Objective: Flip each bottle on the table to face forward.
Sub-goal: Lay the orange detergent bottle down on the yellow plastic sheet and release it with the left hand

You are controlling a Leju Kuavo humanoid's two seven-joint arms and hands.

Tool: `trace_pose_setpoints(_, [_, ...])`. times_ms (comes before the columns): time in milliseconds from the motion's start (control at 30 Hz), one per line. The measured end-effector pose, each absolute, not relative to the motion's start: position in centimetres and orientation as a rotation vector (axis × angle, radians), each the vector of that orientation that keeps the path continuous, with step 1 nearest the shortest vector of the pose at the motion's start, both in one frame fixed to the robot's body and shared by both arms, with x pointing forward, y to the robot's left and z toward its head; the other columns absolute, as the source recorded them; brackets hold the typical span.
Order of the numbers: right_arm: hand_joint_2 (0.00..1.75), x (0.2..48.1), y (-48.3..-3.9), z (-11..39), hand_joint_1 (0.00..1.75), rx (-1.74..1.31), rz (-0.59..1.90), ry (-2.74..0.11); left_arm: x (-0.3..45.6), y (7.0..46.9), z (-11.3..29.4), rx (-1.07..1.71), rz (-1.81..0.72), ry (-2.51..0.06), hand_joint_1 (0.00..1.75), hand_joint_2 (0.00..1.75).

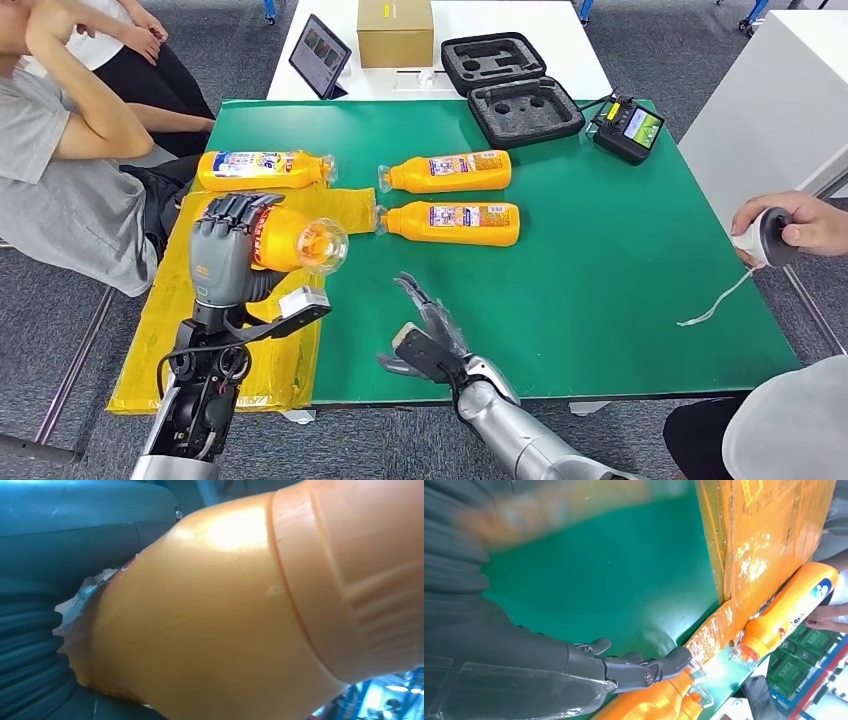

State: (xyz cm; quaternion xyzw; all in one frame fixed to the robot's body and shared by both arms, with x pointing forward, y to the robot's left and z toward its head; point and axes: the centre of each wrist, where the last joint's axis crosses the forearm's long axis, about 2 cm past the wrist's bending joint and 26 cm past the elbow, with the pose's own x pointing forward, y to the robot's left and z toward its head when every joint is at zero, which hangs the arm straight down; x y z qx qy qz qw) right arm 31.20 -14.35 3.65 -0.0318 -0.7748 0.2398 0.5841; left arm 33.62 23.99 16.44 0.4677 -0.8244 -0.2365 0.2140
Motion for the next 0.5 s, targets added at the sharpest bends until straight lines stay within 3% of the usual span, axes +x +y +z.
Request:
trace_pose_setpoints(133, [1.75,31.1,-14.0,3.7,0.0,-0.065,0.554,-1.807,33.5,24.6,16.8,1.46,-0.821,-2.152,1.75,1.75])
trace_pose_setpoints(233, [1.75,31.1,-13.9,3.7,0.0,-0.056,0.555,-1.805,33.6,24.4,16.9,1.541,-0.766,-1.963,1.75,1.75])
trace_pose_setpoints(333, [1.75,31.0,-13.7,3.7,0.0,-0.049,0.552,-1.801,34.1,23.5,16.6,1.549,-0.716,-1.858,1.75,1.75])
trace_pose_setpoints(500, [1.75,31.0,-13.6,3.7,0.0,-0.043,0.52,-1.794,34.2,21.9,14.8,1.494,-0.846,-1.836,1.75,1.75])
